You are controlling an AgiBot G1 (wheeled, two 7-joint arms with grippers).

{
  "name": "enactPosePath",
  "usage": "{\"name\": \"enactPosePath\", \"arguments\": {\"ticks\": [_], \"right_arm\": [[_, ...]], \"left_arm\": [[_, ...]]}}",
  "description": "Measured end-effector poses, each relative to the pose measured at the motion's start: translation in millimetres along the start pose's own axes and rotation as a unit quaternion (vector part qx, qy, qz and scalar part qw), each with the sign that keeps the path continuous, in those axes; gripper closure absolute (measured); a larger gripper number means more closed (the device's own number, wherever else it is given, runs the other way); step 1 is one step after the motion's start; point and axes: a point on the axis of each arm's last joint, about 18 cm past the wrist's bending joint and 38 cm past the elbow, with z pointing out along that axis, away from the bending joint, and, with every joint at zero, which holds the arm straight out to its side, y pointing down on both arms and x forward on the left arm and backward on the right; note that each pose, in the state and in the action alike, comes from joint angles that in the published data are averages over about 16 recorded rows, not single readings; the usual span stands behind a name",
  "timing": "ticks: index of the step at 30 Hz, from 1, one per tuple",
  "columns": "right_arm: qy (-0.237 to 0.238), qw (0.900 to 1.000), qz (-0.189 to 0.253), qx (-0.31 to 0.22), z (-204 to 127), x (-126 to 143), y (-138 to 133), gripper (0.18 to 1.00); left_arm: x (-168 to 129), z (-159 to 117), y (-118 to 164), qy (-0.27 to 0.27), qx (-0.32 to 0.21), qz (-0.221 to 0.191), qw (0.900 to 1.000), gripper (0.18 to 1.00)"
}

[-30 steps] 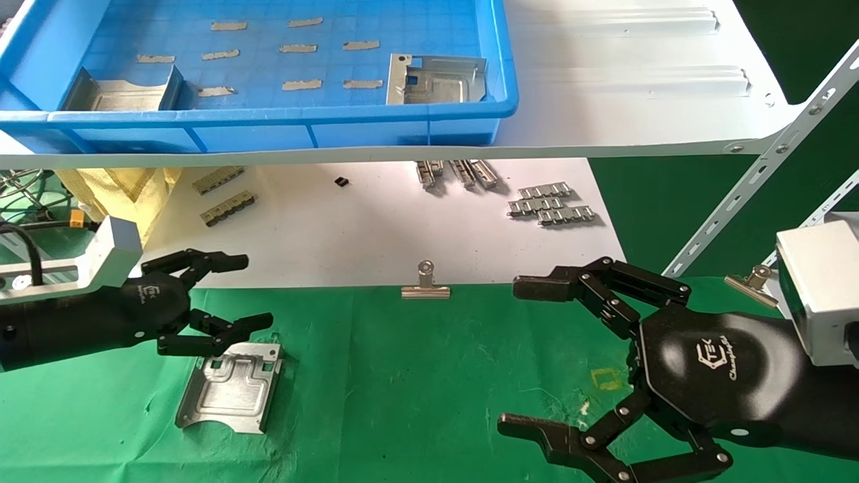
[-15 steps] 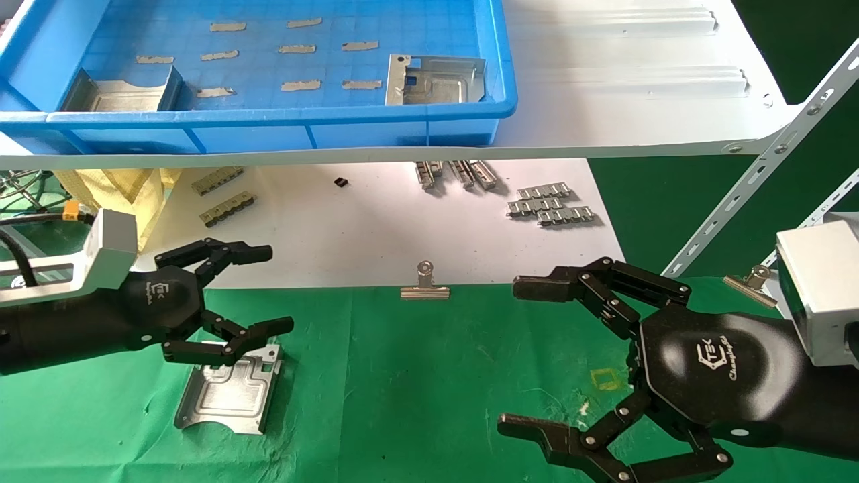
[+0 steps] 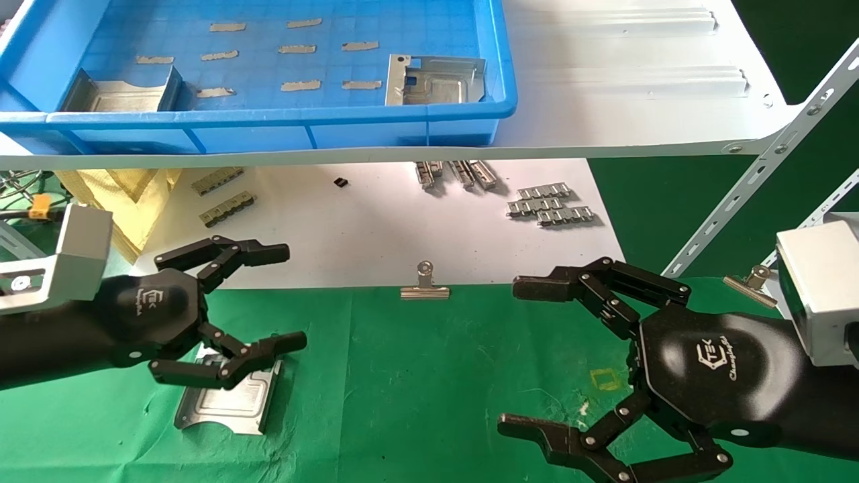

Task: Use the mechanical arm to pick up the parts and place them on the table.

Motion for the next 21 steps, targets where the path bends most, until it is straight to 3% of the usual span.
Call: {"name": "enactPosePath", "arguments": {"ticks": [21], "right_arm": [[0.000, 1.000, 0.000, 0.000, 0, 0, 0, 0.178]], "left_arm": [[57, 3, -43, 0.064, 0.037, -0.003, 0.9973, 0.184]]}}
